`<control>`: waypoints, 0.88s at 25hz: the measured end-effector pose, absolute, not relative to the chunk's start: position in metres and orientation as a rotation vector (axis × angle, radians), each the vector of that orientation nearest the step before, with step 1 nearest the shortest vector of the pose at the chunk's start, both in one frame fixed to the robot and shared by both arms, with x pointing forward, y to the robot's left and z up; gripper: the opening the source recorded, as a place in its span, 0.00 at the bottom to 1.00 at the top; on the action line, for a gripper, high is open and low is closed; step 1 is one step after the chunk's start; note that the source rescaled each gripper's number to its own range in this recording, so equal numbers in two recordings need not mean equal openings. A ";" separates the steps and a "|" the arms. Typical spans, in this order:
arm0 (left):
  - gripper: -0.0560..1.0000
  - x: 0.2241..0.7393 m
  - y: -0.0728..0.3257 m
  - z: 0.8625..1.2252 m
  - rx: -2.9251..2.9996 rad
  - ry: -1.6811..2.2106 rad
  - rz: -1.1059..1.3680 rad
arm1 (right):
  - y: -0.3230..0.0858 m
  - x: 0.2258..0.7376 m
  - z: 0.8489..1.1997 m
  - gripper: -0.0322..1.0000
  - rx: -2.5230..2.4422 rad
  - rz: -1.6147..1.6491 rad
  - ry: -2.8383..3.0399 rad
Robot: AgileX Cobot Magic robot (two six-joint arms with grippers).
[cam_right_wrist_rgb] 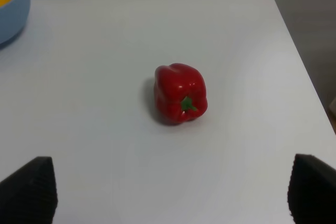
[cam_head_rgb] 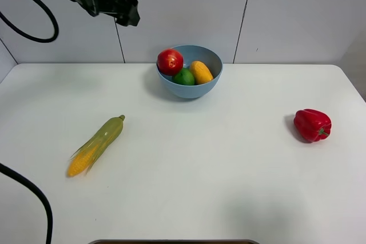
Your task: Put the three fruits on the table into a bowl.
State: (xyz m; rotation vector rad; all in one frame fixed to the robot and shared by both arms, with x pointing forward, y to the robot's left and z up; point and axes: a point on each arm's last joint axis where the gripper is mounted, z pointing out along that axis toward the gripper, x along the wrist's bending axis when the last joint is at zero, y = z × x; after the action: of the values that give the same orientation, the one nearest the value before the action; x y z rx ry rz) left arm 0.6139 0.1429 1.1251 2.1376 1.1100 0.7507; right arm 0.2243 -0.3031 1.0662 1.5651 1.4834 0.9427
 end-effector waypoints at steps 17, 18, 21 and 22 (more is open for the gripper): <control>0.86 0.517 0.257 1.210 2.179 1.458 0.751 | -0.303 0.224 1.066 0.98 1.565 0.943 1.483; 0.86 0.511 0.261 1.216 2.162 1.466 0.767 | -0.303 0.224 1.066 0.98 1.565 0.943 1.483; 0.86 0.491 0.272 1.231 2.109 1.474 0.825 | -0.303 0.224 1.066 0.98 1.565 0.943 1.483; 0.86 0.485 0.274 1.236 2.093 1.474 0.846 | -0.303 0.224 1.066 0.98 1.565 0.943 1.483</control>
State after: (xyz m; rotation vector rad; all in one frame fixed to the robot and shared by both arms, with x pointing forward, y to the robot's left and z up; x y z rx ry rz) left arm 0.4853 0.2745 1.2358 2.0927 1.4739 0.8463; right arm 0.2243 -0.3031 1.0662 1.5651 1.4834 0.9427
